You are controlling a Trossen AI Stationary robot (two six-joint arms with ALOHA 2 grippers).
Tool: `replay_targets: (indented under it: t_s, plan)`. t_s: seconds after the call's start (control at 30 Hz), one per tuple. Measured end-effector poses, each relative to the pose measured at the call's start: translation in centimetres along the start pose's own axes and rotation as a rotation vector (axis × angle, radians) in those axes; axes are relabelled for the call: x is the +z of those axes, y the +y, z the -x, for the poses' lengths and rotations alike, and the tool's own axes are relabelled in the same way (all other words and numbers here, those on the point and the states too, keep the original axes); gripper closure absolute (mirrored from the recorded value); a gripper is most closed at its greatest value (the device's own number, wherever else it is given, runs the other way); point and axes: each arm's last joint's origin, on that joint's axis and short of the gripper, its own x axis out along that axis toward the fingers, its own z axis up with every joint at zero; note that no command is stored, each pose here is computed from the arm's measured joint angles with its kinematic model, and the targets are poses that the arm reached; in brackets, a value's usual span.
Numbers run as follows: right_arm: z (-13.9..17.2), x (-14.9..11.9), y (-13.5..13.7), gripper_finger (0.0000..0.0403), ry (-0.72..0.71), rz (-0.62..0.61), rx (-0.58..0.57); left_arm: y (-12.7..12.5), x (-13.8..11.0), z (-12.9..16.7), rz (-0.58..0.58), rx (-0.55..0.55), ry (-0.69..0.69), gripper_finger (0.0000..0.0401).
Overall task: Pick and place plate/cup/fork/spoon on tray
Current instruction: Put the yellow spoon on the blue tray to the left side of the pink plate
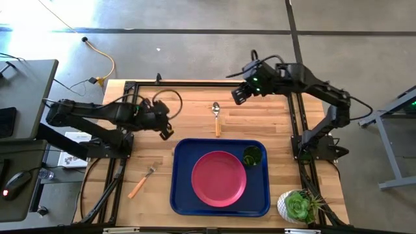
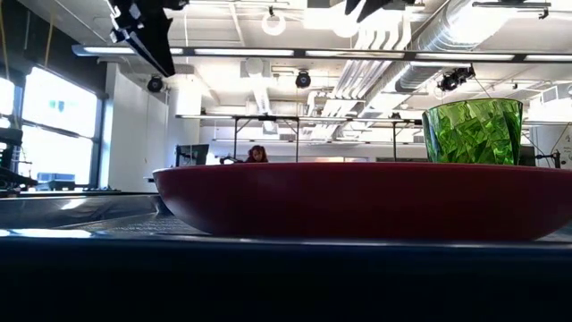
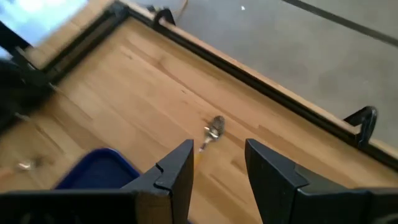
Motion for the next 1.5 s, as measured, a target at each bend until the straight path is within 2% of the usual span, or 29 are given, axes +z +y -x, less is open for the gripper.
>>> replay_targets:
  t_s: [0.17,0.3,0.5,0.6,0.9,1.1,1.5]
  plan:
    - [-3.0,0.7,-0.1,0.0267,0.077,0.069,-0.012,1.7,0.2,0.1,0.069,0.042,0.011,0.033]
    - [-4.9,1.0,-0.4,0.0267,0.126,0.077,-0.019,2.9,0.4,-0.2,0.122,0.096,0.018,0.033]
    - [-7.9,1.3,-0.6,0.0267,0.209,0.024,-0.015,4.5,0.8,-0.9,0.173,0.16,0.049,0.033]
    - [-9.5,1.3,-0.5,0.0267,0.25,-0.041,-0.029,5.4,1.1,-1.3,0.182,0.193,0.061,0.033]
    - [-14.2,0.7,0.3,0.0267,0.354,-0.154,-0.069,8.1,1.6,-2.4,0.143,0.279,0.11,0.033]
    - [-17.2,0.0,0.9,0.0267,0.422,-0.228,-0.08,9.3,1.8,-2.7,0.054,0.308,0.144,0.033]
    - [-23.4,-1.6,2.1,0.0267,0.499,-0.325,-0.095,10.2,1.9,-3.1,-0.039,0.259,0.189,0.033]
